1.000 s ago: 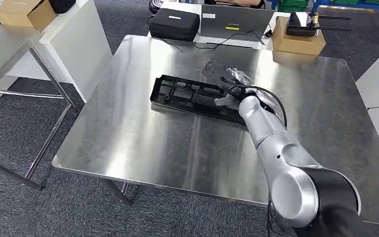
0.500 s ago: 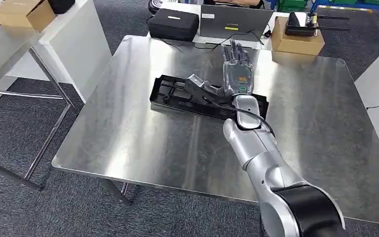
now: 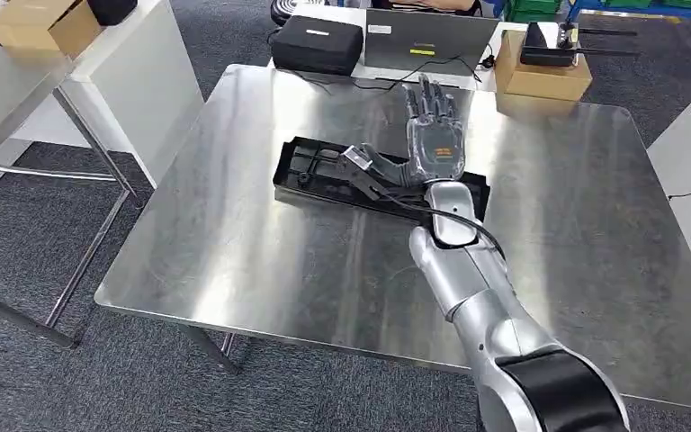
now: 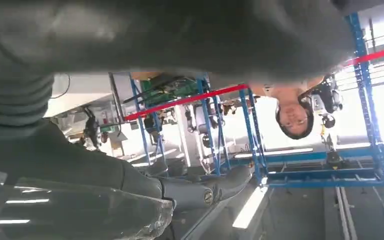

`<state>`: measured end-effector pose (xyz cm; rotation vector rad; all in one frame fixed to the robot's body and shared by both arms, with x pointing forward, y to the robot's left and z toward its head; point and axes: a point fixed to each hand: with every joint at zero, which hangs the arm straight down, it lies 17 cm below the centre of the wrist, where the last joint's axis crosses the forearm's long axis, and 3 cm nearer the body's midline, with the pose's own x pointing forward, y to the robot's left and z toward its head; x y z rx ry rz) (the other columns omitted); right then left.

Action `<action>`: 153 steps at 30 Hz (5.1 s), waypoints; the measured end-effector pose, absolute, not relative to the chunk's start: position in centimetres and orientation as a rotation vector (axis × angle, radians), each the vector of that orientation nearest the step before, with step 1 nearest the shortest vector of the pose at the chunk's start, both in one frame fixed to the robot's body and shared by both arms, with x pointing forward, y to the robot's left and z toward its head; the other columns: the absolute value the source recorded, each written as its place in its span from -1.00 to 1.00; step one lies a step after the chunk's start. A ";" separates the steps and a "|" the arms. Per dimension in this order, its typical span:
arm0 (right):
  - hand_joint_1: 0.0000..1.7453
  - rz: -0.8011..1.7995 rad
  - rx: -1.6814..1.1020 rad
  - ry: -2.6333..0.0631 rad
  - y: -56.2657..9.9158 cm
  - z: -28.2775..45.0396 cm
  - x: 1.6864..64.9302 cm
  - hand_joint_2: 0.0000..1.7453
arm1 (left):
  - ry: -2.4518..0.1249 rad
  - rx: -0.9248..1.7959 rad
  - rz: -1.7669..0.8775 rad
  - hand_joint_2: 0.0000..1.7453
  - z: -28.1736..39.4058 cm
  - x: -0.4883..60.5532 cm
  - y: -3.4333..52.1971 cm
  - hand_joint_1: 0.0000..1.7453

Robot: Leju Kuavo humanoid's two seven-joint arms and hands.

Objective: Take the parts from the cabinet and place them on the table.

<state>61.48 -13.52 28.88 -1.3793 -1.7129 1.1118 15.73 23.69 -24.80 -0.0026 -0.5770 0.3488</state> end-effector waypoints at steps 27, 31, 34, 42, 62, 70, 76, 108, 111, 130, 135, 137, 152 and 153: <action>-1.00 1.107 -1.435 -1.639 -17.6 27.3 61.2 -1.00 | -0.571 -0.033 0.310 -1.00 -24.8 15.8 22.8 -1.00; -1.00 1.113 -1.437 -1.622 -18.2 26.7 61.2 -1.00 | -0.570 -0.043 0.295 -1.00 -24.7 15.8 22.4 -1.00; -1.00 1.107 -1.444 -1.608 -18.9 26.5 61.2 -1.00 | -0.574 -0.050 0.284 -1.00 -24.6 16.2 22.2 -1.00; -1.00 1.088 -1.466 -1.572 -21.2 26.1 61.1 -1.00 | -0.575 -0.067 0.247 -1.00 -24.4 16.8 21.5 -1.00; -1.00 1.090 -1.466 -1.555 -22.0 25.5 60.8 -1.00 | -0.575 -0.074 0.228 -1.00 -24.3 17.2 21.1 -1.00; -1.00 1.100 -1.458 -1.579 -21.0 26.0 60.8 -1.00 | -0.574 -0.068 0.234 -1.00 -24.4 17.3 21.4 -1.00; -1.00 1.111 -1.450 -1.582 -20.9 25.8 60.9 -1.00 | -0.572 -0.065 0.242 -1.00 -24.4 17.2 21.5 -1.00; -1.00 1.126 -1.392 -1.568 -20.1 23.3 61.1 -1.00 | -0.539 -0.053 0.246 -1.00 -24.9 15.7 21.6 -1.00; -1.00 1.126 -1.392 -1.567 -20.1 23.4 61.2 -1.00 | -0.538 -0.053 0.246 -1.00 -24.9 15.7 21.6 -1.00; -1.00 0.726 -0.784 -1.137 -27.6 -8.7 42.0 -1.00 | -0.537 -0.064 0.266 -1.00 -24.9 15.4 21.4 -1.00; -1.00 0.657 -0.636 -0.670 -30.9 -20.2 28.1 -1.00 | -0.523 -0.062 0.272 -1.00 -25.1 14.7 21.4 -1.00; -1.00 0.644 -0.567 -0.520 -31.0 -23.0 23.1 -1.00 | -0.523 -0.062 0.275 -1.00 -25.1 14.7 21.4 -1.00; -1.00 0.802 -0.204 0.083 -25.9 -27.7 4.2 -1.00 | -0.245 -0.080 0.027 -1.00 -26.9 9.5 19.3 -1.00; -1.00 0.814 -0.200 0.077 -25.6 -27.7 4.1 -1.00 | -0.238 -0.081 0.021 -1.00 -27.0 9.4 19.2 -1.00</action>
